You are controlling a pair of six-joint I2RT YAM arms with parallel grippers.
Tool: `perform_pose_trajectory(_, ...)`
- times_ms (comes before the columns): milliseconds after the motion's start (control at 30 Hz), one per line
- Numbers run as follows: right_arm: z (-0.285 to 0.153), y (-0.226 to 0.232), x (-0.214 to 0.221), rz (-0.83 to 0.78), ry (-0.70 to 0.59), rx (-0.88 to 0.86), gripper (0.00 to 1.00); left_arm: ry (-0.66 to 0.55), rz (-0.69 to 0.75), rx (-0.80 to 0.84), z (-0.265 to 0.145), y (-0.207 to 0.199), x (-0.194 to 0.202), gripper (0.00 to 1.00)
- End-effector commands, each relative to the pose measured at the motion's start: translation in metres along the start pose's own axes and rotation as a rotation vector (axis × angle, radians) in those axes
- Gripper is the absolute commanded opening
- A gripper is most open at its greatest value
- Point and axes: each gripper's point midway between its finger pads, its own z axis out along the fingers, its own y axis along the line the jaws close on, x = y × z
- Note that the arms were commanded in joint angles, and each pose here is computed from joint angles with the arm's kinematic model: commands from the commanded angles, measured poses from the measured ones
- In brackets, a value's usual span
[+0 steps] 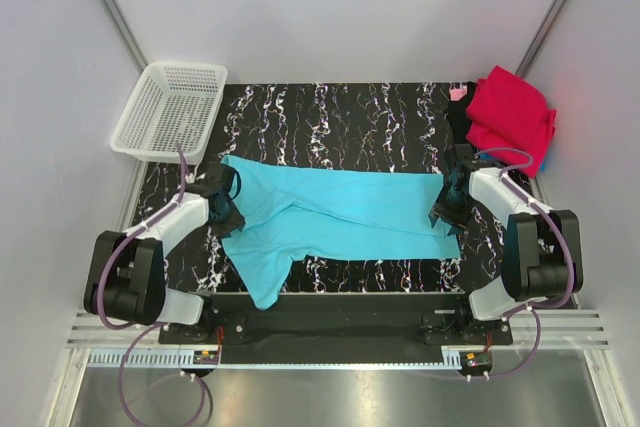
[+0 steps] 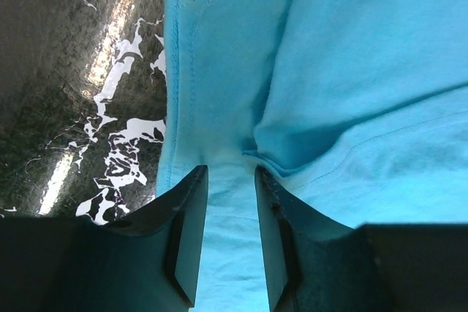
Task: Fold and stack the t-shirts
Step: Fold the tshirt
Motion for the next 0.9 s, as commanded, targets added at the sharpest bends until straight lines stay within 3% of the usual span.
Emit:
perform_pose_trajectory(0, 0.001, 0.005, -0.003, -0.014, -0.015, -0.009, 0.51, -0.075, -0.015, 0.083, -0.014, -0.015, -0.019, 0.37)
perform_pose_trajectory(433, 0.004, 0.007, 0.000, -0.027, -0.008, 0.002, 0.52, -0.065, -0.013, 0.127, -0.006, -0.021, -0.013, 0.35)
perform_pose_trajectory(867, 0.008, 0.011, 0.001, -0.034, 0.001, 0.014, 0.52, -0.147, -0.021, 0.253, -0.020, -0.035, -0.021, 0.32)
